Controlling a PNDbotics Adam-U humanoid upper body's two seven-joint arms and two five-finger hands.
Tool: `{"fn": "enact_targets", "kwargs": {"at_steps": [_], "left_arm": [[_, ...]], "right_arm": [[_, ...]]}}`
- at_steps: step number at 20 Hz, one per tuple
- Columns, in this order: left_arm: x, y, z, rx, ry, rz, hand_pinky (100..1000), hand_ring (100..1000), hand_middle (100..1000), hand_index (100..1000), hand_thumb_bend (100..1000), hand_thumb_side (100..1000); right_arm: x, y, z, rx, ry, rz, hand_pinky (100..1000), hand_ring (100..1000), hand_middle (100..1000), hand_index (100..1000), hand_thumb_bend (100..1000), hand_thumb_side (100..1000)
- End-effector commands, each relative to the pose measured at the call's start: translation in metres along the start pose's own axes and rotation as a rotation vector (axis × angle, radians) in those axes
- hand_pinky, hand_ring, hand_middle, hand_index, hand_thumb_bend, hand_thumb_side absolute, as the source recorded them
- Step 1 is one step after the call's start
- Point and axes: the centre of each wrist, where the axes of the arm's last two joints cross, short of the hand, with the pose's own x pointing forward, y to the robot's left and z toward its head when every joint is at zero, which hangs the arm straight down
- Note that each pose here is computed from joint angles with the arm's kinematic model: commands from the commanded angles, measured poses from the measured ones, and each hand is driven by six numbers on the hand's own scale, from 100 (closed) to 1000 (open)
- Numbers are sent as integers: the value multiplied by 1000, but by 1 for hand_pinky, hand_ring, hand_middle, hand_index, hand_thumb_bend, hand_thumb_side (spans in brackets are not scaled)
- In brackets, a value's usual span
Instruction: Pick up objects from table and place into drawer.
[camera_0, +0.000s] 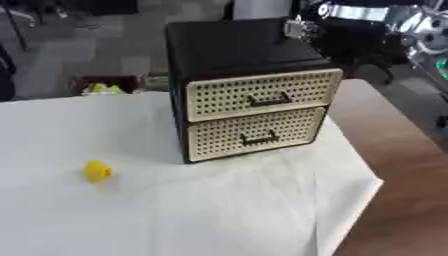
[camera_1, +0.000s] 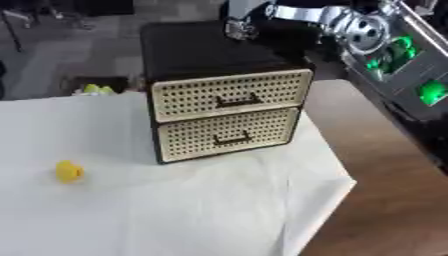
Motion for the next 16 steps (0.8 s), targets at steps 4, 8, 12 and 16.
{"fn": "enact_targets", "kwargs": {"at_steps": [4, 8, 12, 16], "left_arm": [[8, 2, -6, -5, -36, 9, 775, 886, 867, 904, 100, 1000], [8, 2, -6, -7, -34, 9, 775, 886, 867, 905, 100, 1000], [8, 3, -7, -7, -39, 6, 775, 886, 867, 905, 100, 1000], [8, 3, -7, -6, -42, 5, 775, 887, 867, 905, 100, 1000]], "right_arm": [[2, -1, 3, 44, 50, 3, 100, 100, 100, 793, 100, 1000], [2, -6, 6, 16, 32, 4, 100, 100, 100, 787, 100, 1000], [-1, -6, 7, 47, -3, -6, 100, 100, 100, 784, 100, 1000], [-7, -2, 6, 145, -54, -16, 100, 100, 100, 788, 100, 1000]]}}
